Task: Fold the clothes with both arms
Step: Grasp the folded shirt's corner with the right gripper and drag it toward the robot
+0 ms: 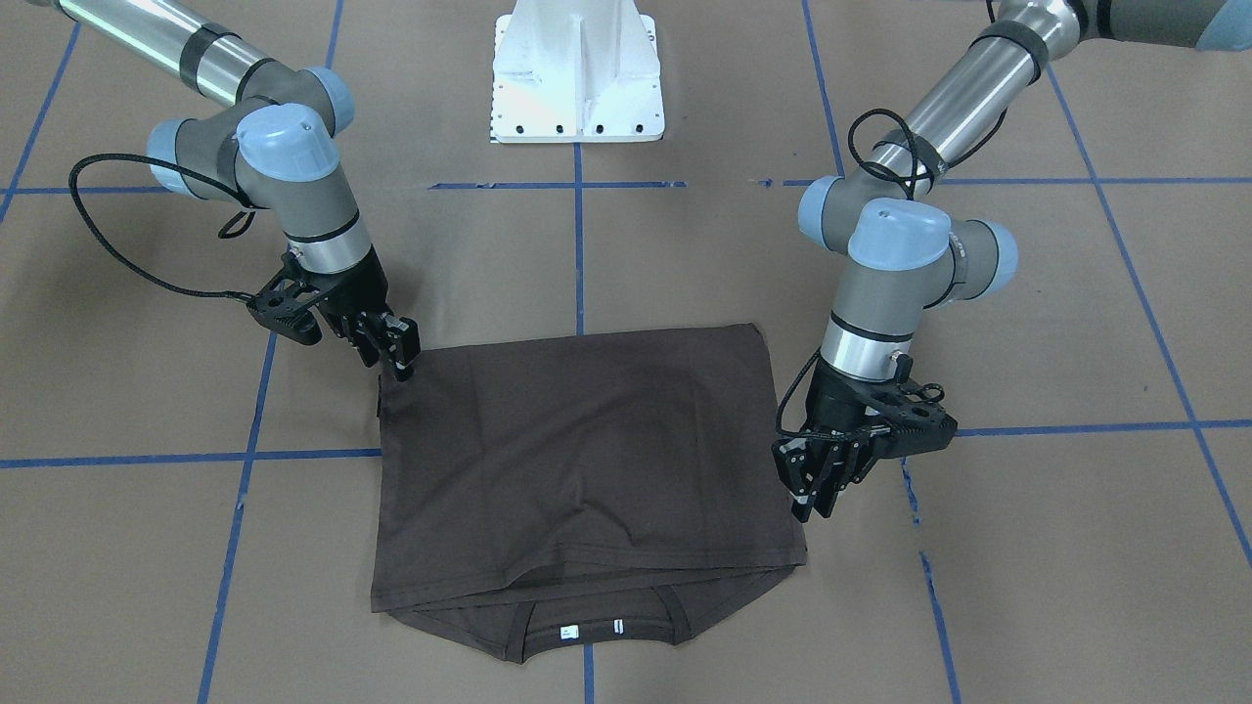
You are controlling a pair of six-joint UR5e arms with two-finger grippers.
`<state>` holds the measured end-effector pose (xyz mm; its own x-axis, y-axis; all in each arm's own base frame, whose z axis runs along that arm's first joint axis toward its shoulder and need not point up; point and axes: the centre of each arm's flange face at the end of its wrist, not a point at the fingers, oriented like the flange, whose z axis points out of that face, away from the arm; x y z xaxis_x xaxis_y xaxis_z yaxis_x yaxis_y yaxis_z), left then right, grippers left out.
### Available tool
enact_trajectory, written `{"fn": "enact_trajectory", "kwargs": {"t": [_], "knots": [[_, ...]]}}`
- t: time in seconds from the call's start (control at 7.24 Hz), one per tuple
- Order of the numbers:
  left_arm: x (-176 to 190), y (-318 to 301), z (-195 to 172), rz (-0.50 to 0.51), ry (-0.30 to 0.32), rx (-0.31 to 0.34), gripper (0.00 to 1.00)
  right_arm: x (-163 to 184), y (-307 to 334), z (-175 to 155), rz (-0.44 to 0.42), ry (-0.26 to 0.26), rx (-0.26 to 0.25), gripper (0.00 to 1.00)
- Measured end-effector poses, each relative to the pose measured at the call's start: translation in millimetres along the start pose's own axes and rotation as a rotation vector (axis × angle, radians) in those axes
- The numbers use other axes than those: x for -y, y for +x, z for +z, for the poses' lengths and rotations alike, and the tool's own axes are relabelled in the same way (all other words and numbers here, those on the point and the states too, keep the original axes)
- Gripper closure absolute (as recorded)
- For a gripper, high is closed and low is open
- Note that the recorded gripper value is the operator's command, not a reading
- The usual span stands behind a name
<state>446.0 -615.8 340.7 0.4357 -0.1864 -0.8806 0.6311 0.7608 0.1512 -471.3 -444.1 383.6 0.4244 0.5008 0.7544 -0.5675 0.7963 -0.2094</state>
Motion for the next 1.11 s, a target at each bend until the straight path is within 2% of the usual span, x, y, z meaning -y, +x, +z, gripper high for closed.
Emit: {"fn": "enact_trajectory", "kwargs": {"t": [0.28,0.55,0.69,0.83,0.97,1.11], "knots": [[0,2,0,0.0,0.0,-0.002,0.63,-6,-2,-3,0.002,-0.003,0.007,1.0],[0,4,-1,-0.001,0.0,-0.005,0.63,-13,-2,-20,-0.004,-0.019,0.032,1.0],[-1,7,-3,-0.001,0.0,-0.011,0.63,-29,9,-44,-0.005,-0.049,0.054,1.0],[-2,13,-9,0.0,-0.001,-0.028,0.63,-63,26,-78,0.003,-0.111,0.081,1.0],[-6,22,-20,0.002,-0.011,-0.056,0.64,-112,41,-114,0.014,-0.201,0.09,1.0],[-14,26,-32,0.006,-0.048,-0.086,0.64,-168,54,-140,0.013,-0.291,0.066,0.49]]}}
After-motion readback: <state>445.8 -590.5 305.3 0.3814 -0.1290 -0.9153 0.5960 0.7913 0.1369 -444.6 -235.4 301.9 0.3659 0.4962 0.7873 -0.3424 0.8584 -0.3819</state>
